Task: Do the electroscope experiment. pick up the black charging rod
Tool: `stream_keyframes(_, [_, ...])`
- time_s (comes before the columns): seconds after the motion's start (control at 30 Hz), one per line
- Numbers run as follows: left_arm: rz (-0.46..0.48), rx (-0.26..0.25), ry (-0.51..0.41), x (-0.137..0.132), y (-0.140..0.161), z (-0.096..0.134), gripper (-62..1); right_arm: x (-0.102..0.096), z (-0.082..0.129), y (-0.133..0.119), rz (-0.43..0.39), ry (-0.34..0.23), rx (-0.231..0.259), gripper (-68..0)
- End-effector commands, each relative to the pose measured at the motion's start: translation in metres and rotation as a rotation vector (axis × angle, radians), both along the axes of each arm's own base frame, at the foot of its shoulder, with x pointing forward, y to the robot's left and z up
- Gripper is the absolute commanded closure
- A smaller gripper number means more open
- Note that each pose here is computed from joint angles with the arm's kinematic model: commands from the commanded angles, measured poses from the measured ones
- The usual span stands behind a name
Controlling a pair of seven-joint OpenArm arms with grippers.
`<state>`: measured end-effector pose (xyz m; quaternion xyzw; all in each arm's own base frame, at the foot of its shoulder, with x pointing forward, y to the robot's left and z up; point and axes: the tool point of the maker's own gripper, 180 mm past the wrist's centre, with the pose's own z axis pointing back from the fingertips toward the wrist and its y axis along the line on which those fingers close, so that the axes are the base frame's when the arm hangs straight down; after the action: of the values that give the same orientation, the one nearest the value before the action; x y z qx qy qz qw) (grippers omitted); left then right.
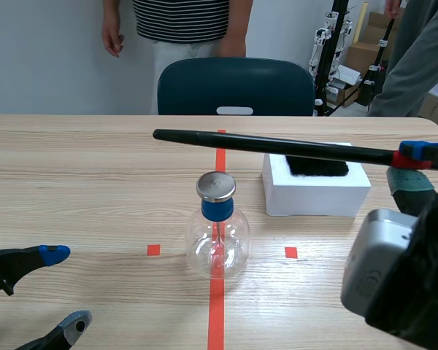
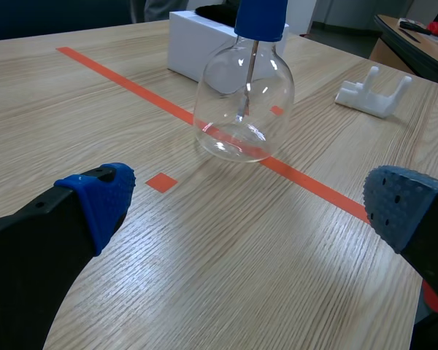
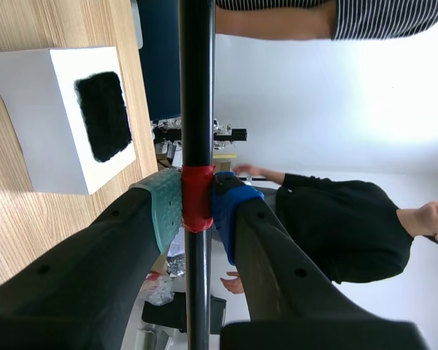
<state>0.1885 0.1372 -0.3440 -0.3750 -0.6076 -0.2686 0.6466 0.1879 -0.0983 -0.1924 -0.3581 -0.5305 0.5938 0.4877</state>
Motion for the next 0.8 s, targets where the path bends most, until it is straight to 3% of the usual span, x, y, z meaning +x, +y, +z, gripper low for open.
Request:
stream_keyframes(0.0, [0.011,-0.017,-0.023,0.005,0.002,0.007,-62.3,0.001,0.005,0.003,0.008,-0.016,0.015,0.0])
stream_keyframes(0.27, [0.011,-0.017,-0.023,0.005,0.002,0.007,-62.3,-0.003,-0.002,0.002,0.002,0.026,0.012,0.0])
stream_keyframes(0.43, [0.011,-0.017,-0.023,0.005,0.002,0.007,-62.3,-0.020,-0.017,0.002,0.012,0.101,-0.013,0.0])
stream_keyframes(0.5, [0.011,-0.017,-0.023,0.005,0.002,0.007,-62.3,-0.021,-0.014,0.008,0.045,0.085,-0.006,0.0])
stream_keyframes(0.57, [0.011,-0.015,-0.025,0.006,0.002,0.007,-62.3,-0.020,-0.005,0.014,0.083,0.033,0.000,0.0])
stream_keyframes(0.77, [0.012,-0.018,-0.023,0.005,0.002,0.007,-62.3,-0.023,-0.005,0.020,0.121,0.029,-0.011,0.0])
